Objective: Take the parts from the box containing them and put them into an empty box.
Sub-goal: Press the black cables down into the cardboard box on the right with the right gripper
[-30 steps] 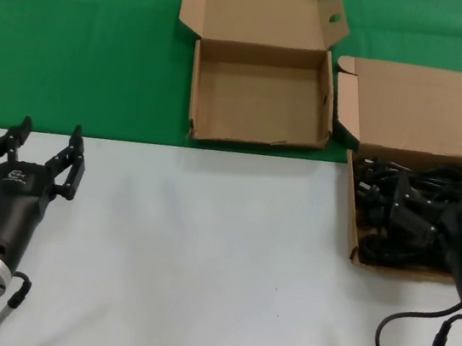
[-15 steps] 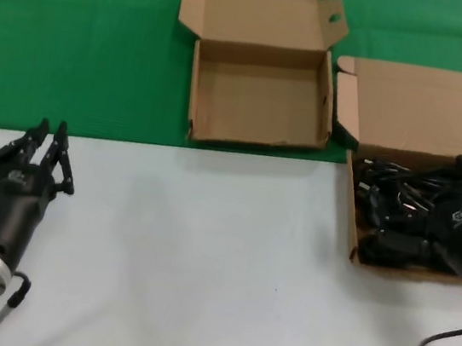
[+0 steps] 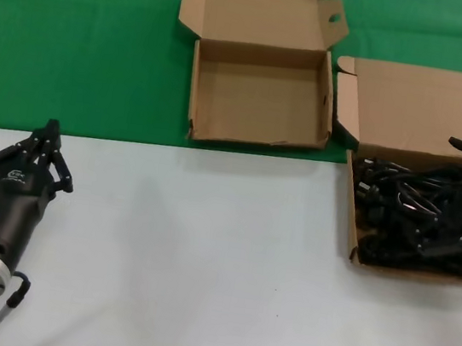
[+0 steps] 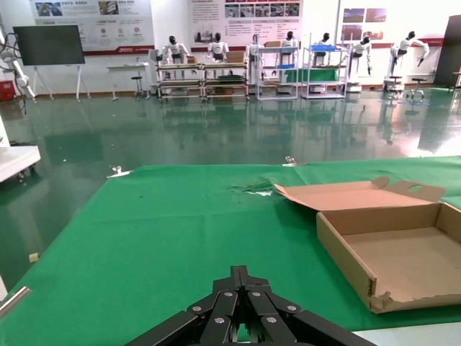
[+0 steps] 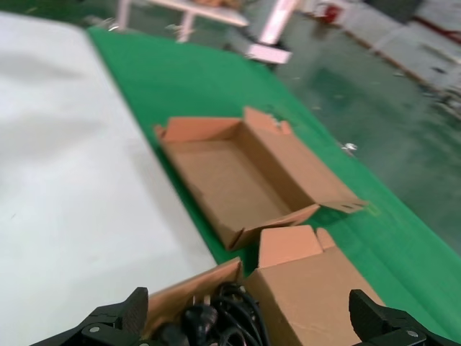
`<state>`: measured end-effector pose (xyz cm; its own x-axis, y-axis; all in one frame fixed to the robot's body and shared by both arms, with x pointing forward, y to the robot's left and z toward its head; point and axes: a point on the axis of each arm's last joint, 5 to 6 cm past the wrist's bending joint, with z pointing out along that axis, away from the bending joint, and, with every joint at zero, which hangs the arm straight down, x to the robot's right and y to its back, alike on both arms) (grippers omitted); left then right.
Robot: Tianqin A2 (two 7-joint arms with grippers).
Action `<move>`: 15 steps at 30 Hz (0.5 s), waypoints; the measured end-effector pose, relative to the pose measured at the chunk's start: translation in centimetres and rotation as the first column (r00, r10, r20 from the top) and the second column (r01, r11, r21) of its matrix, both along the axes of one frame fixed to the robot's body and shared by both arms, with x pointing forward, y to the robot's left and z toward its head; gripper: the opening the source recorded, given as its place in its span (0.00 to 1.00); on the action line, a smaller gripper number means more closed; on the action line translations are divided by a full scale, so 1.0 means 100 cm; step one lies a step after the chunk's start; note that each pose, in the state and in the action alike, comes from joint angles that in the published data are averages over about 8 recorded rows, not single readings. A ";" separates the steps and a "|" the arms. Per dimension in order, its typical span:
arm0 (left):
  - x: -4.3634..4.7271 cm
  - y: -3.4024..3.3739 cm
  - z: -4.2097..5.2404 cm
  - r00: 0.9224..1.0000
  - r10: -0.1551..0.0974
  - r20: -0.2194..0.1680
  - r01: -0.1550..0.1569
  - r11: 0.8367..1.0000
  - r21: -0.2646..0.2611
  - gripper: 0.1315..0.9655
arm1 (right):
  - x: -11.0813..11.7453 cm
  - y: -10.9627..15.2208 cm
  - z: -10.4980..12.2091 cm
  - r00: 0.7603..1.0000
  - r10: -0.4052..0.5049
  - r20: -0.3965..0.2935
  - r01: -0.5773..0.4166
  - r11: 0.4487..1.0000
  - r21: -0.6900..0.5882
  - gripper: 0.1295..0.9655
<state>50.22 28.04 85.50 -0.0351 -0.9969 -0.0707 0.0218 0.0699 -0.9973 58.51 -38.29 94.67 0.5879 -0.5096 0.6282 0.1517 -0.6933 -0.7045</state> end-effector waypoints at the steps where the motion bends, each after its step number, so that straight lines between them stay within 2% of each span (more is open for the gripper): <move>1: 0.0000 0.0000 0.0000 1.000 0.000 0.000 0.000 1.000 0.000 0.02 | 0.003 -0.002 0.005 1.000 0.020 -0.004 -0.020 0.999 -0.029 1.00; 8: 0.0000 0.0000 0.0000 1.000 0.000 0.000 0.000 1.000 0.000 0.01 | 0.023 -0.018 0.033 0.987 0.143 -0.077 -0.157 0.960 -0.230 1.00; 15: 0.0000 0.0000 0.0000 1.000 0.000 0.000 0.000 1.000 0.000 0.01 | 0.047 -0.033 0.049 0.970 0.179 -0.163 -0.228 0.903 -0.365 1.00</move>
<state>50.22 28.04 85.50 -0.0351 -0.9969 -0.0707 0.0218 0.0700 -0.9973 63.21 -41.57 99.58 0.7381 -0.1088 0.6659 0.2472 -0.8747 -0.4169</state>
